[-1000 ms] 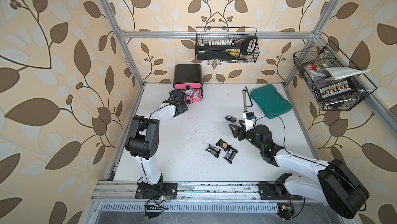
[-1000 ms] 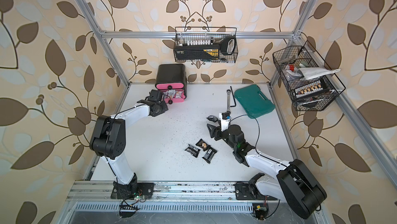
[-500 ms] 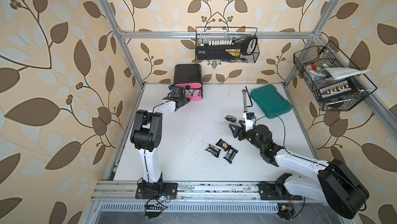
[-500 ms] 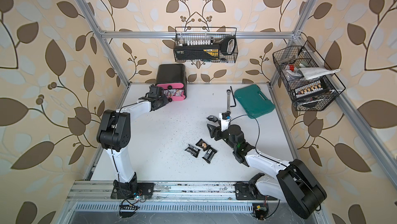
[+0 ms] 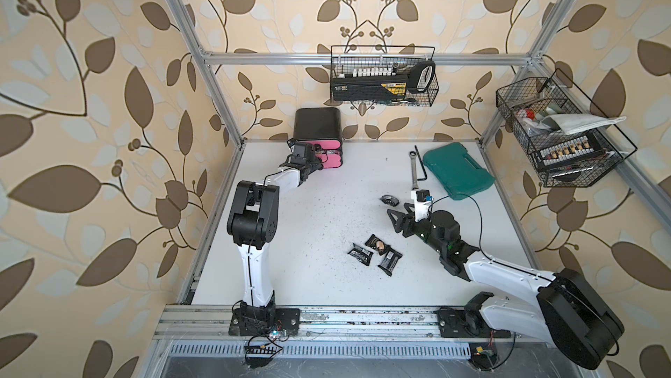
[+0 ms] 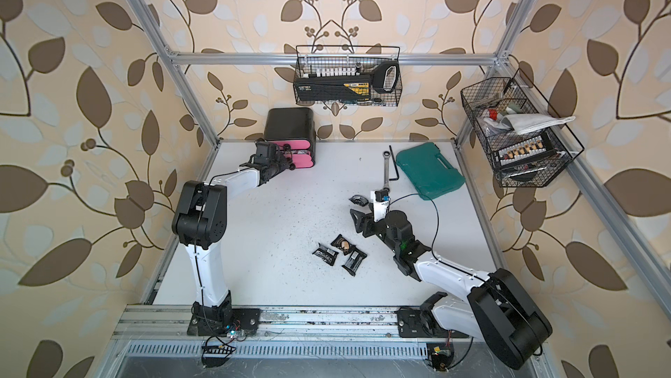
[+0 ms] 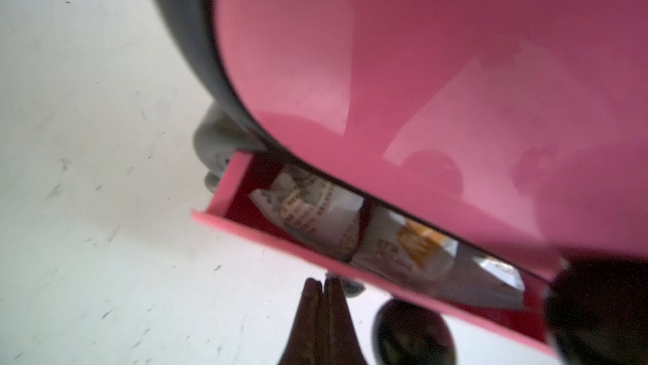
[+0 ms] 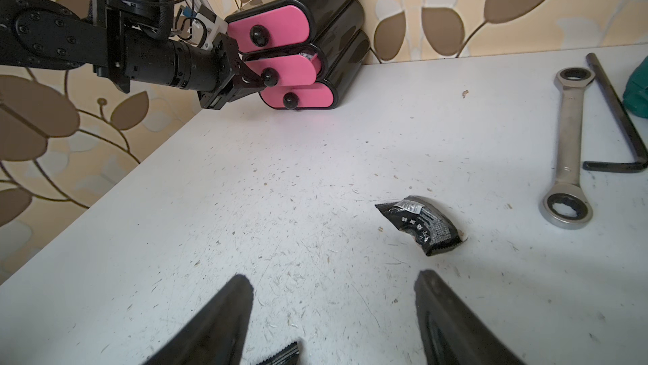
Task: Place the cookies into the drawer by color
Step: Close the drawer in the storage box.
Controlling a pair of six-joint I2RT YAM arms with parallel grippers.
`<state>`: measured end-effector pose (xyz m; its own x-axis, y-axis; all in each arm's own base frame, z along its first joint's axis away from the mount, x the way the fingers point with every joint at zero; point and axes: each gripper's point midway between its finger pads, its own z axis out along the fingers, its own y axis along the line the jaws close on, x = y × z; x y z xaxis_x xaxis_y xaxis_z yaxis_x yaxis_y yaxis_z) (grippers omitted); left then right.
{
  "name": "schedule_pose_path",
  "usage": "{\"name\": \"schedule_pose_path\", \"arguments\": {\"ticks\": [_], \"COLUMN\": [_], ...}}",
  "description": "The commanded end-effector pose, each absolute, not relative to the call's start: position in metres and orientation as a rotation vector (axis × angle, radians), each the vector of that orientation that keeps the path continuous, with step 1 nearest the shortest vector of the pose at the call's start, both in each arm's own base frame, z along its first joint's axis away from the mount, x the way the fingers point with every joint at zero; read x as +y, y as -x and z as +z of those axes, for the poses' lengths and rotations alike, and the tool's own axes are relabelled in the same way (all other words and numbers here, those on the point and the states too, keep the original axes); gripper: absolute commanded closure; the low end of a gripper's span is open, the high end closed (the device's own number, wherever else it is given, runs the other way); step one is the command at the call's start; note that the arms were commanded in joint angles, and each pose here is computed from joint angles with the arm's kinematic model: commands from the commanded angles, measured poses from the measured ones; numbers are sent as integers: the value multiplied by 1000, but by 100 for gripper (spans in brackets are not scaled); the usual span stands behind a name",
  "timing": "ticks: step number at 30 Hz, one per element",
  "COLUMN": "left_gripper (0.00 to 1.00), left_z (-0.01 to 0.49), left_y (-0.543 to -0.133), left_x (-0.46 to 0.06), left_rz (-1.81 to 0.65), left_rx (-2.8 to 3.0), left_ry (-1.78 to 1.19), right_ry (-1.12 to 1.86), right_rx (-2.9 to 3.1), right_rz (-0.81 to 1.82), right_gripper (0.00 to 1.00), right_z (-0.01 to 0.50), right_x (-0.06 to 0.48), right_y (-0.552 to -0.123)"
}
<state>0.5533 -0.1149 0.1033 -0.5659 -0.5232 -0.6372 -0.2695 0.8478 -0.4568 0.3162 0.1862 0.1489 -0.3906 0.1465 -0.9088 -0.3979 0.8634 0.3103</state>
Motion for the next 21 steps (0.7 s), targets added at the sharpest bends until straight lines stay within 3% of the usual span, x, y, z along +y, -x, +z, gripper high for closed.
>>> {"name": "schedule_pose_path", "arguments": {"ticks": [1, 8, 21], "left_gripper": [100, 100, 100], "left_z": [132, 114, 133], "left_y": [-578, -587, -603], "left_x": [-116, -125, -128], "left_rz": [-502, -618, -813], "left_rx": [2079, 2044, 1902], "left_ry": [610, 681, 736], "right_ry": [181, 179, 177], "right_rx": [1871, 1865, 1863], "right_rz": [578, 573, 571], "right_gripper": [25, 24, 24], "right_z": [158, 160, 161], "right_x": [187, 186, 185], "right_y": [-321, -321, -321]}}
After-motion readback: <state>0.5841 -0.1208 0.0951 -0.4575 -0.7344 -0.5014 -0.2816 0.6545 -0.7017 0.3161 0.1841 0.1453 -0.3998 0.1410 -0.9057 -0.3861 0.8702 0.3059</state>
